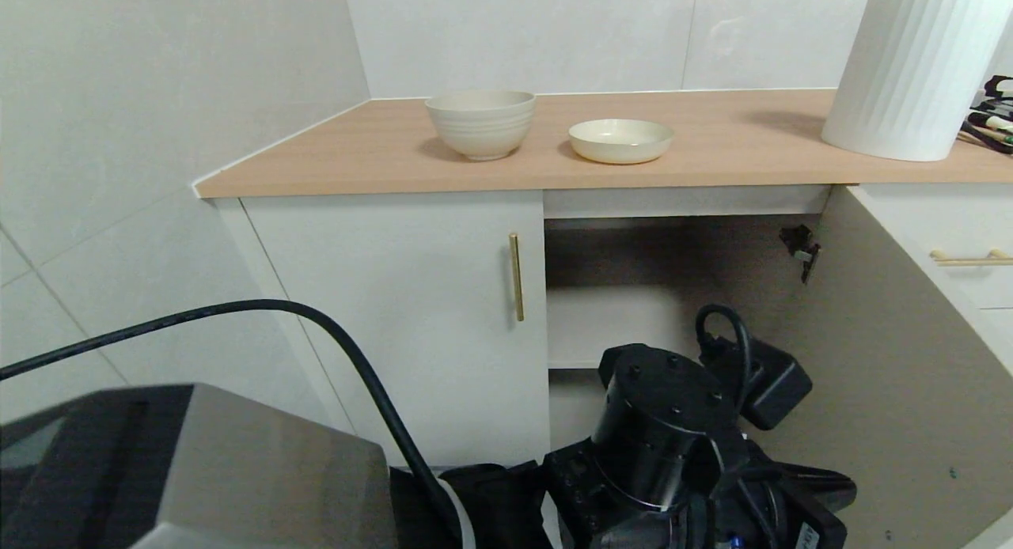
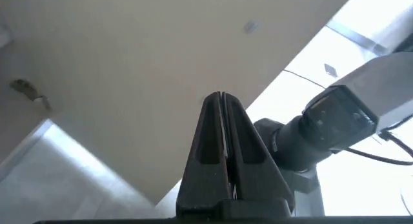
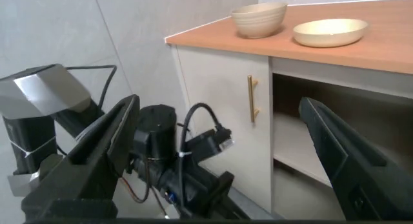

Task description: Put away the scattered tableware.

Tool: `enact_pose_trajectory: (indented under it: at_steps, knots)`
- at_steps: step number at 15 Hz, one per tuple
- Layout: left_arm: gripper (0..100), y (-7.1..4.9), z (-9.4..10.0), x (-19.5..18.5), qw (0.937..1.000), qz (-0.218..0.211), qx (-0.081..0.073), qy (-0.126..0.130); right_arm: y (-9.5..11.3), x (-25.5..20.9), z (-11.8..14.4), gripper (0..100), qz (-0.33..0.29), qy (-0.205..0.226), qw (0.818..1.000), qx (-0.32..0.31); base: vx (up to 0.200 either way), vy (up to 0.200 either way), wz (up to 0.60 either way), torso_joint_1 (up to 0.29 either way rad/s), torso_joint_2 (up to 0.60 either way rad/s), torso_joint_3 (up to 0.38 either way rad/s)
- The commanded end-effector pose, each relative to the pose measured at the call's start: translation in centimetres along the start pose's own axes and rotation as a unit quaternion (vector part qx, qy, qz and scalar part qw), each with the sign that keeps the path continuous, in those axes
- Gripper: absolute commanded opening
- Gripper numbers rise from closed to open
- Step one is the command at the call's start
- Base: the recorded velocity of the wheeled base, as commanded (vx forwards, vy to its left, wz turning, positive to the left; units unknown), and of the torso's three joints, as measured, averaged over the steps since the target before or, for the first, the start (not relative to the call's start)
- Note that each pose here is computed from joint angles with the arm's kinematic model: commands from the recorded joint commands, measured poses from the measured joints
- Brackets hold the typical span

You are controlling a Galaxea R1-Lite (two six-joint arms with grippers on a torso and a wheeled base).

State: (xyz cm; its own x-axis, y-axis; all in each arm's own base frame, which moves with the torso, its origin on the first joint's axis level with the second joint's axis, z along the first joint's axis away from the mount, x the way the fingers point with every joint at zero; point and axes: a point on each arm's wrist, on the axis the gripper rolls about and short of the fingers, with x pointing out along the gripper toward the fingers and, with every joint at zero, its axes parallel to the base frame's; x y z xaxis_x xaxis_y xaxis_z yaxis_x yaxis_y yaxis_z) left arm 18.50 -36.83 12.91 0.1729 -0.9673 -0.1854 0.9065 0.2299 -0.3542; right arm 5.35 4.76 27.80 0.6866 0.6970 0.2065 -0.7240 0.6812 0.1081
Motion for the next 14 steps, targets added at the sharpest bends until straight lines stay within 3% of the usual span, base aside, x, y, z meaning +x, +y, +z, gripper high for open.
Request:
enact_pose_trajectory:
  at_steps: [1, 3, 4, 6, 9, 10, 11, 12, 13, 14]
  knots:
    - [0, 1.2, 1.0, -1.5, 0.9993, 0.030, -0.001, -0.022, 0.0, 0.2, -0.1, 100, 0.000, 0.003, 1.000, 0.000, 0.000, 0.000, 0.00, 0.000, 0.00, 0.000]
    - [0, 2.2, 3.0, -4.0, 0.9971, 0.053, 0.001, -0.054, -0.1, 0.8, -0.7, 100, 0.001, 0.021, 1.000, 0.002, 0.000, 0.000, 0.00, 0.000, 0.00, 0.000]
    - [0, 3.0, 4.7, -6.7, 0.9940, 0.075, 0.005, -0.080, -0.3, 1.7, -1.8, 100, 0.004, 0.051, 0.999, 0.005, 0.000, 0.000, 0.00, 0.000, 0.00, 0.000]
    - [0, 4.4, 6.2, -11.1, 0.9867, 0.121, 0.006, -0.108, -0.7, 3.2, -3.0, 100, -0.001, 0.086, 0.996, 0.009, 0.000, 0.000, 0.00, 0.000, 0.00, 0.000]
    - [0, 5.7, 5.4, -17.5, 0.9740, 0.196, 0.019, -0.111, -1.3, 6.0, -4.2, 100, -0.012, 0.120, 0.993, 0.012, 0.000, 0.000, 0.00, 0.000, 0.00, 0.000]
    - [0, 5.7, 5.0, -19.6, 0.9674, 0.224, 0.028, -0.115, -1.4, 7.2, -4.2, 100, -0.005, 0.124, 0.992, 0.012, 0.000, 0.000, 0.00, 0.000, 0.00, 0.000]
    - [0, 5.7, 4.8, -21.4, 0.9608, 0.247, 0.031, -0.121, -1.5, 8.2, -4.1, 100, 0.001, 0.128, 0.992, 0.014, 0.000, 0.000, 0.00, 0.000, 0.00, 0.000]
    - [0, 5.4, 4.6, -23.9, 0.9498, 0.280, 0.035, -0.136, -1.9, 10.0, -4.0, 100, -0.004, 0.134, 0.991, 0.014, 0.000, 0.000, 0.00, 0.000, 0.00, 0.000]
    - [0, 5.3, 4.5, -25.1, 0.9440, 0.295, 0.035, -0.144, -2.3, 11.0, -4.1, 100, -0.012, 0.139, 0.990, 0.015, 0.000, 0.000, 0.00, 0.000, 0.00, 0.000]
    - [0, 4.5, 4.5, -27.5, 0.9319, 0.322, 0.039, -0.163, -2.9, 12.3, -4.8, 100, -0.027, 0.154, 0.988, 0.016, 0.000, 0.000, 0.00, 0.000, 0.00, 0.000]
